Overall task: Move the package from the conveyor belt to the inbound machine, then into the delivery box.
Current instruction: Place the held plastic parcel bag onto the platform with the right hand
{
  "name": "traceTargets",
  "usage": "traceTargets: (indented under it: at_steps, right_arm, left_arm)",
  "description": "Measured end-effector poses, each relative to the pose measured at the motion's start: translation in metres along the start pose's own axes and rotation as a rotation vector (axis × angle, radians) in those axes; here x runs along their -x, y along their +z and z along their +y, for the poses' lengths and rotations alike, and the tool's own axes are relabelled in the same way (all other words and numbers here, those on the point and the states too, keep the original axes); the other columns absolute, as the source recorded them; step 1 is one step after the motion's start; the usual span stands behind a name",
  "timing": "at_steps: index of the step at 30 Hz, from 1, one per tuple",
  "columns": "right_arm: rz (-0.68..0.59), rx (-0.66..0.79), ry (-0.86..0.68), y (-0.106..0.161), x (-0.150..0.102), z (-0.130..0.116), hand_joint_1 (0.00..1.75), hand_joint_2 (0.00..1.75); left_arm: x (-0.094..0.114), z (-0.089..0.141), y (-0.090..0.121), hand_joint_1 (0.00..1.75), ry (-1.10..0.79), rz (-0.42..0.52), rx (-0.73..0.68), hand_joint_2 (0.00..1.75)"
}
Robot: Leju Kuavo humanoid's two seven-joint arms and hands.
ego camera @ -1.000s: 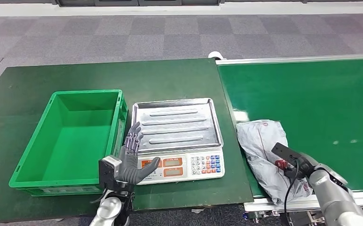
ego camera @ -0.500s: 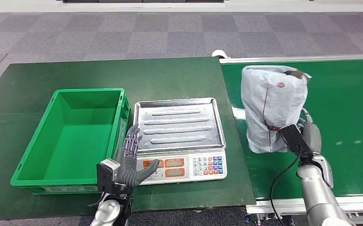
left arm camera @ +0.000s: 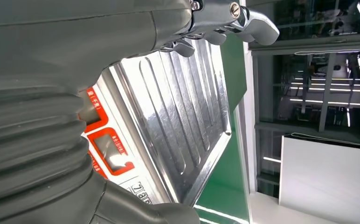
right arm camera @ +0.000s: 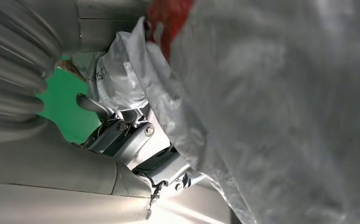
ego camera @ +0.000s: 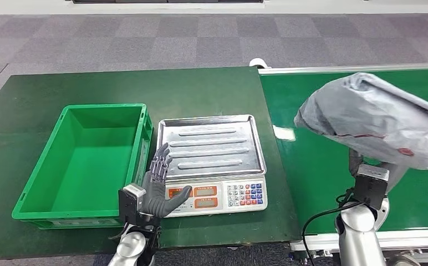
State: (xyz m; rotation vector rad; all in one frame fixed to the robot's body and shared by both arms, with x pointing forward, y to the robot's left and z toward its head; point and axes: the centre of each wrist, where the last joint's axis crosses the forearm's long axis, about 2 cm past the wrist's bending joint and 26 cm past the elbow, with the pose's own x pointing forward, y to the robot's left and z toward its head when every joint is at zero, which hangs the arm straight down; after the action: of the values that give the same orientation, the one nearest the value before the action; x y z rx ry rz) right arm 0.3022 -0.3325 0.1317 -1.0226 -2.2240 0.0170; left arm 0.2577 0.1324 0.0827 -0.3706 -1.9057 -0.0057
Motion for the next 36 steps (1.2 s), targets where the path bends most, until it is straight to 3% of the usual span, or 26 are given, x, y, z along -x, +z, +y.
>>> traceTargets:
  at_steps: [3, 7, 11, 15, 24, 32, 36]
  right_arm:
    - [-0.043, -0.019, -0.041, -0.008, -0.010, 0.007, 1.75, 1.75]
    - [-0.104, -0.149, -0.111, -0.030, -0.018, 0.029, 1.75, 1.75]
    - [-0.112, -0.331, -0.173, -0.053, -0.019, 0.062, 1.75, 1.75]
    - [-0.099, -0.415, -0.218, -0.067, -0.021, 0.084, 1.75, 1.75]
    - [0.005, -0.547, -0.347, -0.073, -0.024, 0.116, 1.75, 1.75]
    - [0.028, -0.571, -0.363, -0.073, -0.025, 0.122, 1.75, 1.75]
    - [0.130, -0.678, -0.526, -0.072, -0.029, 0.134, 1.75, 1.75]
  left_arm:
    - [0.000, 0.000, -0.001, 0.00, 0.001, -0.038, -0.014, 1.75]
    - [-0.004, 0.001, -0.007, 0.00, -0.077, -0.120, -0.100, 1.75]
    - [-0.023, 0.000, -0.022, 0.00, -0.180, -0.220, -0.260, 1.75]
    - [-0.038, -0.001, -0.030, 0.00, -0.198, -0.281, -0.327, 1.75]
    - [-0.056, -0.001, -0.039, 0.00, -0.210, -0.354, -0.413, 1.75]
    - [-0.059, -0.001, -0.040, 0.00, -0.207, -0.365, -0.421, 1.75]
    - [-0.060, 0.000, -0.040, 0.00, -0.200, -0.362, -0.451, 1.75]
